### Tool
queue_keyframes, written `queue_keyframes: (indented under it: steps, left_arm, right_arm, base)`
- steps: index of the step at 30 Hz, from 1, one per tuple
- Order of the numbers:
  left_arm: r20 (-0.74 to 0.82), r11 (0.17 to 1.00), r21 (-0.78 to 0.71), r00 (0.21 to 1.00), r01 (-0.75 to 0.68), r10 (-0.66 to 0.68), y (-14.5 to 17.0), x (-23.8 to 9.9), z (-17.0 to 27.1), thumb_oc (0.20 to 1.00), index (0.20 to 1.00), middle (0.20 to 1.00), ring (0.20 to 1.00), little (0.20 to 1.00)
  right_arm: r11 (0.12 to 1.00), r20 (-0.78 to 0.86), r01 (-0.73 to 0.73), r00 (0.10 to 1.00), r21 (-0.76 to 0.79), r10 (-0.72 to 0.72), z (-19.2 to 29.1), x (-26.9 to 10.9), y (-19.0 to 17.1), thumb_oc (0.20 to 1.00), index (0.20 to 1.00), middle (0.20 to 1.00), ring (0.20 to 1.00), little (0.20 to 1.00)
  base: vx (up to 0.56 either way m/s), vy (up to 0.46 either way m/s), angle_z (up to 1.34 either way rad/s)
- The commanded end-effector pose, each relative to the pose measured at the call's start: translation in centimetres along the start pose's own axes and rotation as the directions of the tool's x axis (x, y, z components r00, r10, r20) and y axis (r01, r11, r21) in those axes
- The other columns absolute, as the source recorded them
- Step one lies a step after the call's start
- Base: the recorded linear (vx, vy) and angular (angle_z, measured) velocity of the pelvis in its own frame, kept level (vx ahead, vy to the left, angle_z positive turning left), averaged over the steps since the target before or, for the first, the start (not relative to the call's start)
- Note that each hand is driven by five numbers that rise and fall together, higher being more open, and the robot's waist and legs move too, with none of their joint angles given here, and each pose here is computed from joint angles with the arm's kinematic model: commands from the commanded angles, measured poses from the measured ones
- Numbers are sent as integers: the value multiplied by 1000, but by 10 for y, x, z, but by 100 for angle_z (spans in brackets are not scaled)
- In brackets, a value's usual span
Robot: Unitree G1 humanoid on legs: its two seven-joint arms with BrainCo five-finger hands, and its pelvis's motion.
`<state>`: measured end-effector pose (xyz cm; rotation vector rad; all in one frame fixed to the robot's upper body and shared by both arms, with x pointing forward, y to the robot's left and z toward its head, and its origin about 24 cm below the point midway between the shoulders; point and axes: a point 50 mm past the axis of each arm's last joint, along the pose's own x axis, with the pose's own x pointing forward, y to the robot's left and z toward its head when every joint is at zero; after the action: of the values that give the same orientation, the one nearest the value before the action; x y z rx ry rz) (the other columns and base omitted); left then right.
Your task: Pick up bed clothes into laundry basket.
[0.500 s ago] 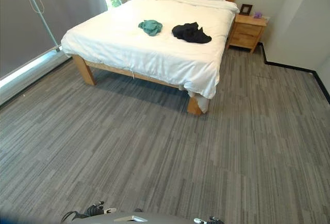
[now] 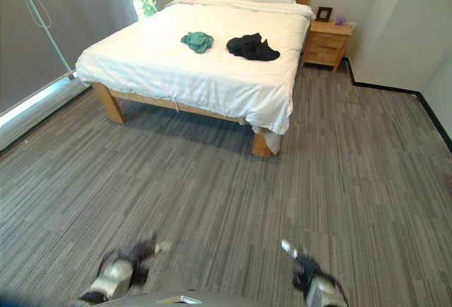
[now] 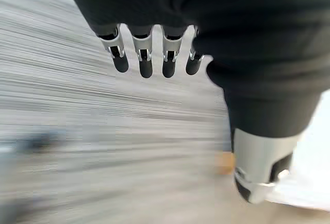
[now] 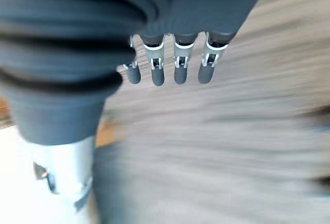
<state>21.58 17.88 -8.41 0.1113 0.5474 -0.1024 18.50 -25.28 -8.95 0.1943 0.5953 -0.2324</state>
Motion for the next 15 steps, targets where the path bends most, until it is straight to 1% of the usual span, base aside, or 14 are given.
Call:
queue_keyframes:
  steps: [1,2,4,5,6,10,15]
  left_arm:
    - [108,996,-55,991,-75,81,19,8,25,1000,1000,1000,1000,1000]
    - [181,994,-79,980,-74,88,21,7,42,1000,1000,1000,1000,1000]
    - [250,992,-108,964,-68,94,22,4,56,1000,1000,1000,1000,1000]
    - [261,989,-136,961,-61,95,22,3,57,1000,1000,1000,1000,1000]
    - [263,975,-214,958,-54,111,22,1,56,1000,1000,1000,1000,1000]
    - [239,939,-338,960,-59,146,24,-3,48,1000,1000,1000,1000,1000]
    - [227,930,-358,958,-83,173,27,-9,41,1000,1000,1000,1000,1000]
  right_arm:
    - [997,151,36,988,-70,-25,28,-2,-6,1000,1000,1000,1000,1000]
    - [996,238,20,971,-86,1,46,-6,-1,1000,1000,1000,1000,1000]
    - [997,287,-2,958,-76,24,53,-10,3,1000,1000,1000,1000,1000]
    - [997,294,-5,956,-72,26,53,-12,3,1000,1000,1000,1000,1000]
    - [998,298,-23,954,-62,40,52,-14,6,1000,1000,1000,1000,1000]
    - [994,275,-24,960,-103,52,46,-17,6,1000,1000,1000,1000,1000]
    - [986,302,-4,952,-165,54,53,-18,7,1000,1000,1000,1000,1000]
  base:
    - [-9,17,4]
    - [-2,13,5]
    - [0,0,0]
    - [5,8,3]
    - [1,3,4]
    - [4,-5,9]
    - [15,41,-4]
